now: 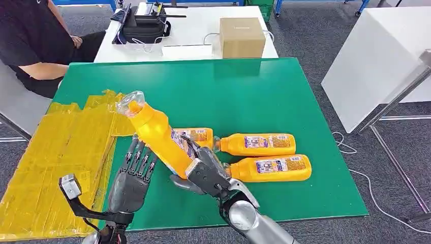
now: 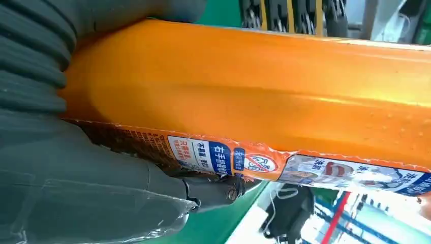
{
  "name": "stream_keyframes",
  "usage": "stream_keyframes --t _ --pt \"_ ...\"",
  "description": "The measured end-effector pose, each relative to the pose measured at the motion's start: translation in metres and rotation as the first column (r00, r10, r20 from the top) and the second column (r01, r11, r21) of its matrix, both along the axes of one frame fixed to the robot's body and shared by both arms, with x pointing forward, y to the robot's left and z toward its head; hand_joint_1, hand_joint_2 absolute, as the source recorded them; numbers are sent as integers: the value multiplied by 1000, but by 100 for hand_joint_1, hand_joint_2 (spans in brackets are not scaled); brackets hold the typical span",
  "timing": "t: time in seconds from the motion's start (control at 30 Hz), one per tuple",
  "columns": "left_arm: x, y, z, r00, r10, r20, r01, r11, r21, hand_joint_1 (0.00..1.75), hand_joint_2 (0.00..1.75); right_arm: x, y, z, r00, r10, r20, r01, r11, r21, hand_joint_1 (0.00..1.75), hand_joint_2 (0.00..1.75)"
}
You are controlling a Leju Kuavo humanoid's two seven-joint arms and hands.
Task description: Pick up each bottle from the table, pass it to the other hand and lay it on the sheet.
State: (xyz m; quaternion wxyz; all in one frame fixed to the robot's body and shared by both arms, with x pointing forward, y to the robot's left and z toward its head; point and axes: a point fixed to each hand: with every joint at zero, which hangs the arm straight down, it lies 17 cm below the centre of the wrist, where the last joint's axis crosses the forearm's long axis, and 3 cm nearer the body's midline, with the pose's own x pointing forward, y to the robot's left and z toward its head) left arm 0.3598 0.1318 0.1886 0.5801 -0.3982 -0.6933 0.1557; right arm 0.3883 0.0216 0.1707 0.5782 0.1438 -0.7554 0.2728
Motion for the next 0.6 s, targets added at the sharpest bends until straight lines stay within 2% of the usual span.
stream_keyframes --t 0.27,0.47,0.6 --pt "0 -7 -3 999 20 35 -23 994 107 0 175 -5 11 -11 998 51 -38 -52 997 -50 175 175" --pt "8 2 -2 990 112 84 -127 970 205 0 175 -32 42 -27 972 210 -105 -222 968 -121 175 175" --pt "11 5 1 987 127 96 -145 966 215 0 175 -40 53 -30 959 261 -106 -276 949 -156 175 175"
